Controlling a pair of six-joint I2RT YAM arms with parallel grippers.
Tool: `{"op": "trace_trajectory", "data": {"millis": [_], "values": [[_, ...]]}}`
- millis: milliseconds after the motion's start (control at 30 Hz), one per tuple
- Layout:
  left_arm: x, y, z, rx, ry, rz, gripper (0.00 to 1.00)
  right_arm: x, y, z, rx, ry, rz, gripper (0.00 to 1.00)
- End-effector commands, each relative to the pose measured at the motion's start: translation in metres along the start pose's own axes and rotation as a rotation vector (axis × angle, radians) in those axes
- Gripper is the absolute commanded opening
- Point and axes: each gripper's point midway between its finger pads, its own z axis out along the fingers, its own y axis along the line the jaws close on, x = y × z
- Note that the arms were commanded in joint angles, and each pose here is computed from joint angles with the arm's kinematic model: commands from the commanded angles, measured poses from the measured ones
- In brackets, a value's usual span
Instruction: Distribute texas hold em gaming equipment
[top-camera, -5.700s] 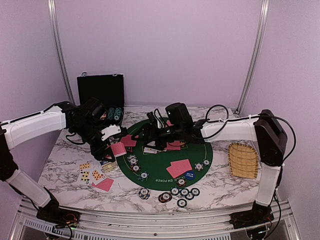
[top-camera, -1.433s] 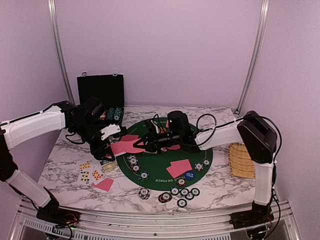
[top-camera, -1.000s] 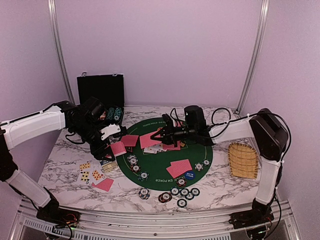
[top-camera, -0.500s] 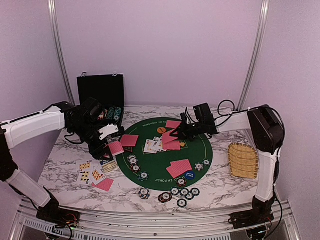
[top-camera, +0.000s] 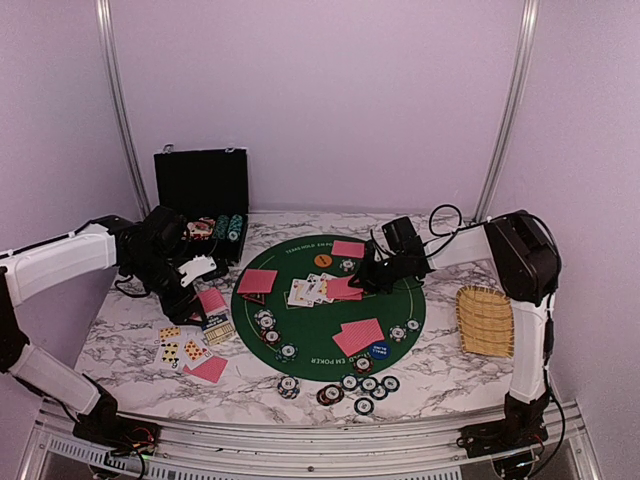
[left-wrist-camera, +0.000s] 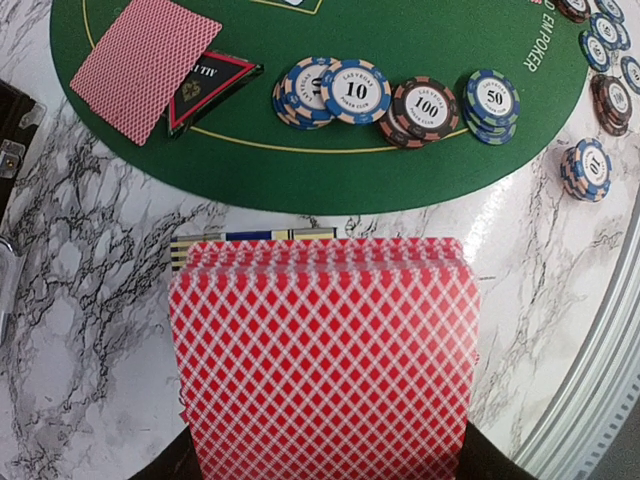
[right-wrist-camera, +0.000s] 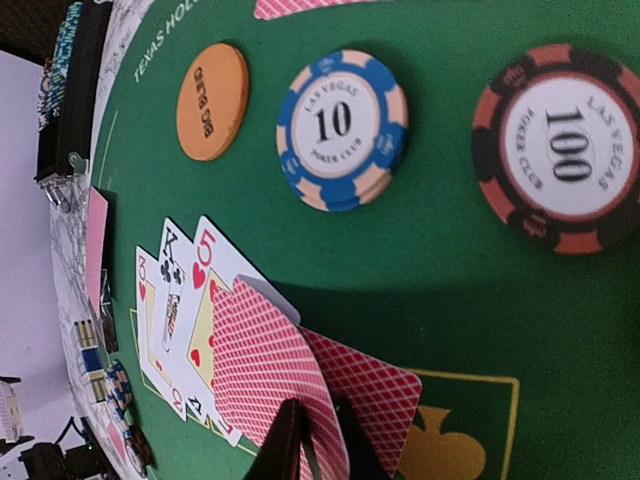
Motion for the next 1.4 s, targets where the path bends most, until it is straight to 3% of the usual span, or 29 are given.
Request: {"op": "trace_trajectory", "data": {"millis": [0, 567, 700, 1000, 1233, 1367], "values": [[0.002, 0.013, -0.009, -0.051, -0.049, -0.007, 0.00, -0.002, -0.017, 0.000, 0.097, -0.024, -0.033, 0.17], [0.057, 0.027, 0.015, -0.110, 0.017, -0.042, 0.00, -0.012, -0.007, -0.034, 0.227, -0.109, -0.119, 0.74], [0.069, 0.035, 0.019, -0.127, 0.034, -0.067, 0.00, -0.017, 0.009, -0.058, 0.222, -0.155, -0.141, 0.98], [0.101, 0.045, 0.033, -0.177, 0.073, -0.081, 0.00, -0.011, 0.033, -0.099, 0.189, -0.205, -0.158, 0.99], [0.104, 0.049, 0.046, -0.185, 0.072, -0.069, 0.01, -0.002, 0.046, -0.126, 0.163, -0.231, -0.160, 0.99], [0.110, 0.048, 0.056, -0.164, 0.095, -0.071, 0.31, 0.006, 0.045, -0.137, 0.172, -0.236, -0.165, 0.99]]}}
